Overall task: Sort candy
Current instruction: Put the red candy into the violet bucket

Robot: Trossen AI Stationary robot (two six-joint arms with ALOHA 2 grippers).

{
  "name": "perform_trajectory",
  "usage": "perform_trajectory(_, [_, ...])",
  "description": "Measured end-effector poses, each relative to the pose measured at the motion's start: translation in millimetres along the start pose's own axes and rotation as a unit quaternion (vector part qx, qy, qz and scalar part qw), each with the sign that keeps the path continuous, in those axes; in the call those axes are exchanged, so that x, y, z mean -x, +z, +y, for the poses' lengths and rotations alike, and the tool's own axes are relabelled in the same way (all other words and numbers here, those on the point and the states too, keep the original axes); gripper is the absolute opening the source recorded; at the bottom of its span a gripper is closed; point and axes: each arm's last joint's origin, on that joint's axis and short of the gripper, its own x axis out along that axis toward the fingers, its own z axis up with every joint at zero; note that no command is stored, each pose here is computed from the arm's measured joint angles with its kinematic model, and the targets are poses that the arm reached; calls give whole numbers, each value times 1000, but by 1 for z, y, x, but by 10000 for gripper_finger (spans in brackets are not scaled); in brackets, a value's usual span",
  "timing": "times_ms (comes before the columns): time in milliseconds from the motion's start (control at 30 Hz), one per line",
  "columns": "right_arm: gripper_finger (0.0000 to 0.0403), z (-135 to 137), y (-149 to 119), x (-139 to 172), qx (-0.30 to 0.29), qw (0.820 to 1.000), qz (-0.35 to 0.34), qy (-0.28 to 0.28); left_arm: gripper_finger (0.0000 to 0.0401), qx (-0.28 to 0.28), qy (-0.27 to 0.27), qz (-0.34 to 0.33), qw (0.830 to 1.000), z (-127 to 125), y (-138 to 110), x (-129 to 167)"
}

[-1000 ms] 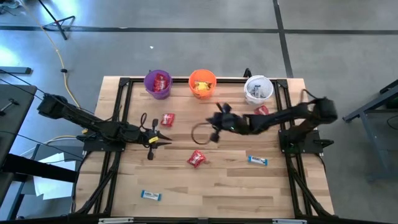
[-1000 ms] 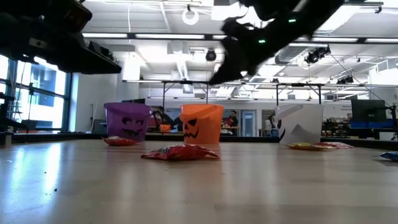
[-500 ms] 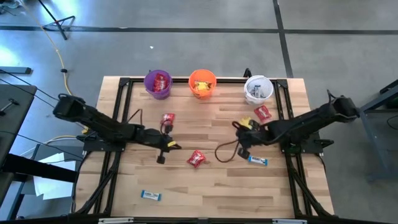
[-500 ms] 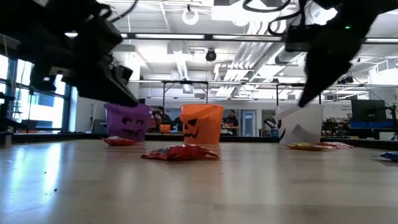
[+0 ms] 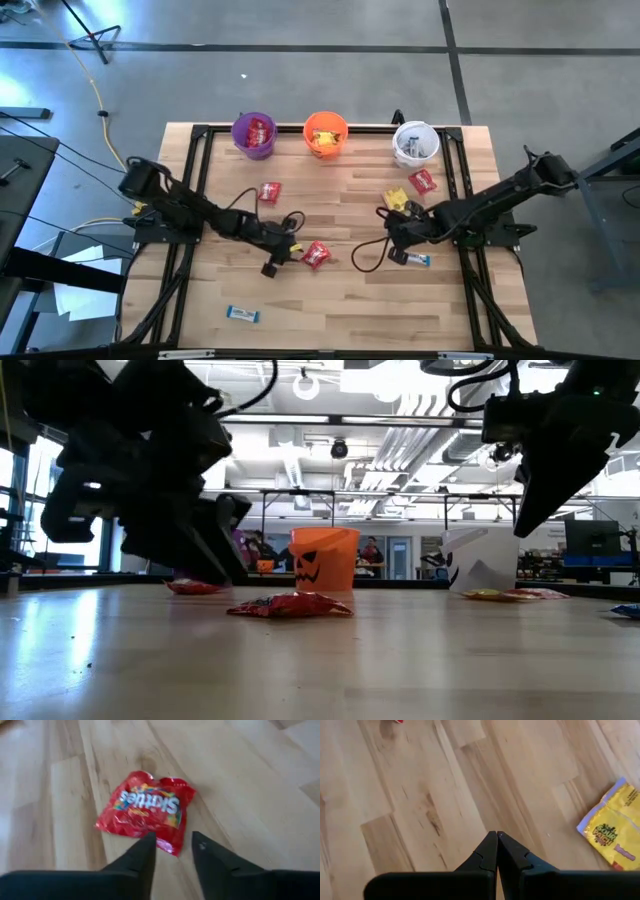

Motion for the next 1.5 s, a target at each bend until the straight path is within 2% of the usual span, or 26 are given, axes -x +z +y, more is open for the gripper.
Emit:
perform_trajectory(200, [0,-2,2,-1,8,1000,-5,-3,191,16,3,14,1000,5,2,-19])
perform_trajectory(367, [0,-2,3,-1,15,1000,-14,-10,204,28,7,35,999,13,-1,-26])
perform_trajectory(467, [0,-1,3,-1,23,1000,-17,-11,191,33,3,38,999,15,-1,-30])
perform_trajectory(567, [0,-1,4,-1,27,999,-21,-11,157,29,-1,38,999,15,0,-30])
perform_trajectory(767, [0,-1,4,-1,27,999,-22,-12,39,15,0,39,999,15,0,-30])
perform_trajectory(833, [0,-1,4,-1,26,999,-23,-13,11,11,4,39,999,16,0,-30])
perform_trajectory(1033, [0,-1,4,-1,26,999,-25,-16,2,6,10,39,999,17,0,-29])
perform_trajectory(1133, [0,-1,4,-1,26,999,-25,-16,1,5,33,41,999,19,4,-23])
perform_trajectory(1267, [0,-1,4,-1,26,999,-27,-17,1,23,92,35,995,31,17,-2])
perform_trajectory(1333, [0,-1,4,-1,27,999,-27,-17,1,49,127,37,990,41,22,13])
perform_trajectory(1500, [0,-1,5,0,34,998,-37,-25,0,145,240,29,959,74,30,67])
